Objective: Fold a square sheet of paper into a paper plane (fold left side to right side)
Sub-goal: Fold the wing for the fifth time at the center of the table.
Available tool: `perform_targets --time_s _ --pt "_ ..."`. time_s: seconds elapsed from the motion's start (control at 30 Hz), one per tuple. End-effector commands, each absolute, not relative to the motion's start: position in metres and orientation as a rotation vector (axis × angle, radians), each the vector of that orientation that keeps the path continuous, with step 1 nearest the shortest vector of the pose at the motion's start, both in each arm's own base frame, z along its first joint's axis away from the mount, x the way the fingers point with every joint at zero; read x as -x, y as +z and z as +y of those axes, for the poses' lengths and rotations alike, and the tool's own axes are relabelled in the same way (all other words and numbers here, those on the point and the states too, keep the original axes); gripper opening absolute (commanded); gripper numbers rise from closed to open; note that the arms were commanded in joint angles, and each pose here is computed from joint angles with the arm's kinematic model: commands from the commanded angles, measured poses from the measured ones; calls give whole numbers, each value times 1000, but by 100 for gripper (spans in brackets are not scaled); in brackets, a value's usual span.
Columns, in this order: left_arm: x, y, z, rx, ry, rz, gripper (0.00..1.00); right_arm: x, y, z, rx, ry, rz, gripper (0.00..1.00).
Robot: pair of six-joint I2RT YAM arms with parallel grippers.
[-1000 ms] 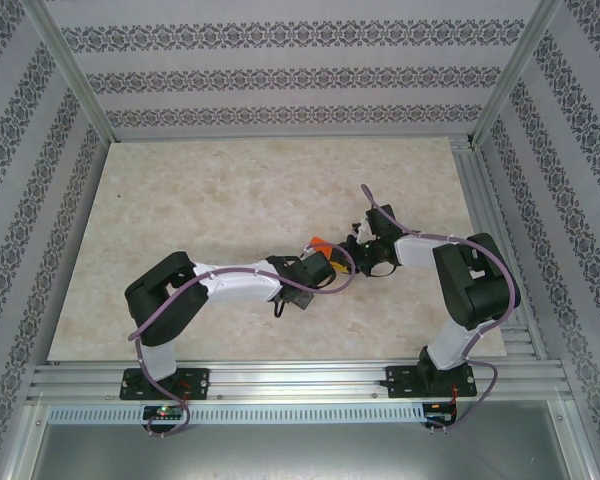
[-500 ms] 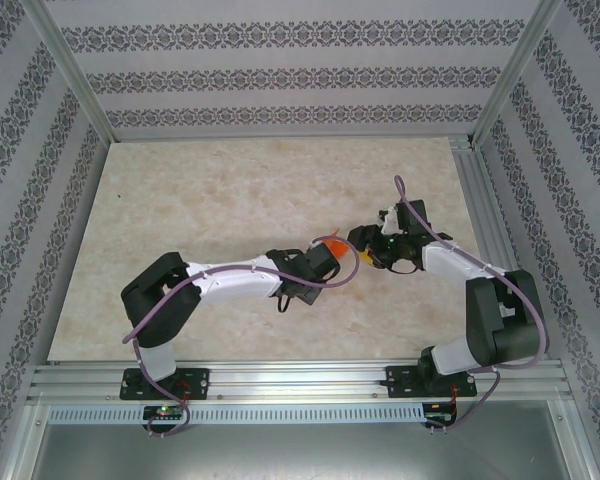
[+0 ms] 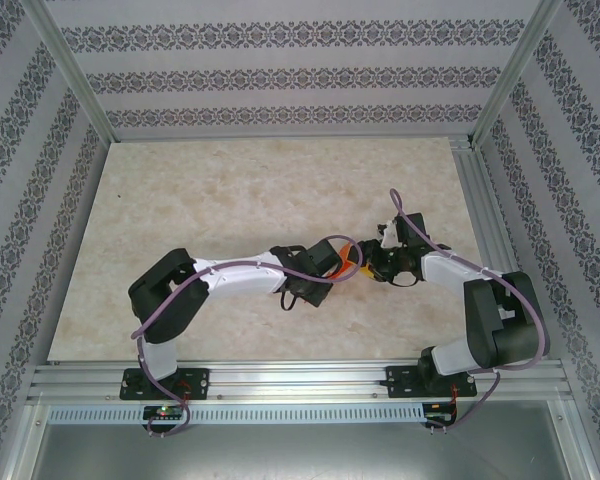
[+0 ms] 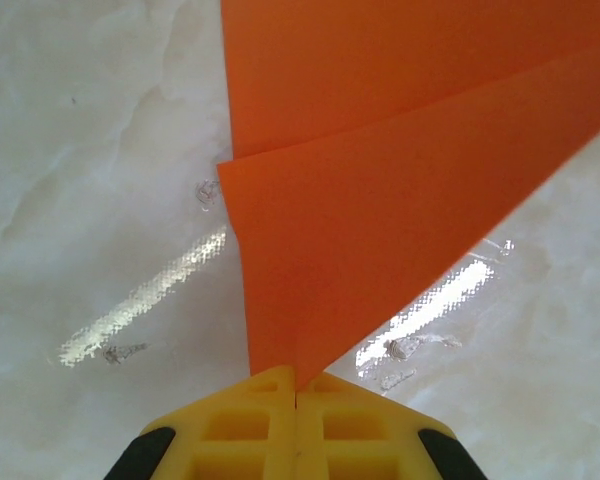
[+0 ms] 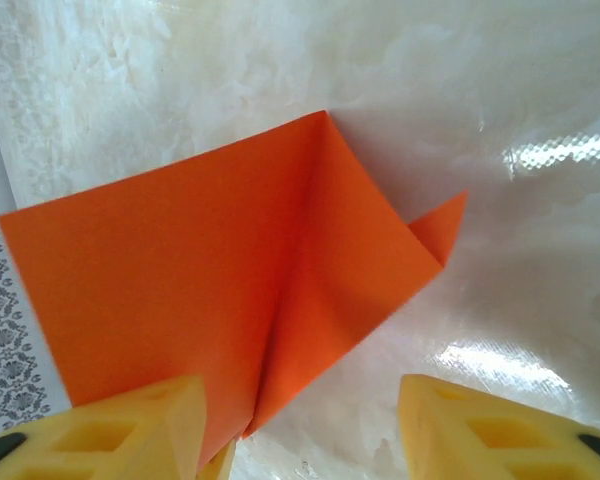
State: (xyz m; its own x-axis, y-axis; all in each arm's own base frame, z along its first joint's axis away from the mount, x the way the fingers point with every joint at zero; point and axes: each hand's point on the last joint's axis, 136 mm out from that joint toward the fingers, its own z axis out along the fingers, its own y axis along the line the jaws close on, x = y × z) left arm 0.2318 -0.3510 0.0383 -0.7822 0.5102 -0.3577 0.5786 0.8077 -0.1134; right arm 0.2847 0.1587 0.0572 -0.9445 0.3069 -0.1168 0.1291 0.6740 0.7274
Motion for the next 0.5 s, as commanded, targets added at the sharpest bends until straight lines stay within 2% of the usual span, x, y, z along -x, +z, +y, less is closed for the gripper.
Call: perform_targets --time_s 0.0,0.47 --pt "-246 47 -350 -767 -275 2667 0 -283 60 157 -300 1076 2652 51" --pt "-234 36 -382 -791 -570 2699 0 -276 70 157 -271 1059 2629 47"
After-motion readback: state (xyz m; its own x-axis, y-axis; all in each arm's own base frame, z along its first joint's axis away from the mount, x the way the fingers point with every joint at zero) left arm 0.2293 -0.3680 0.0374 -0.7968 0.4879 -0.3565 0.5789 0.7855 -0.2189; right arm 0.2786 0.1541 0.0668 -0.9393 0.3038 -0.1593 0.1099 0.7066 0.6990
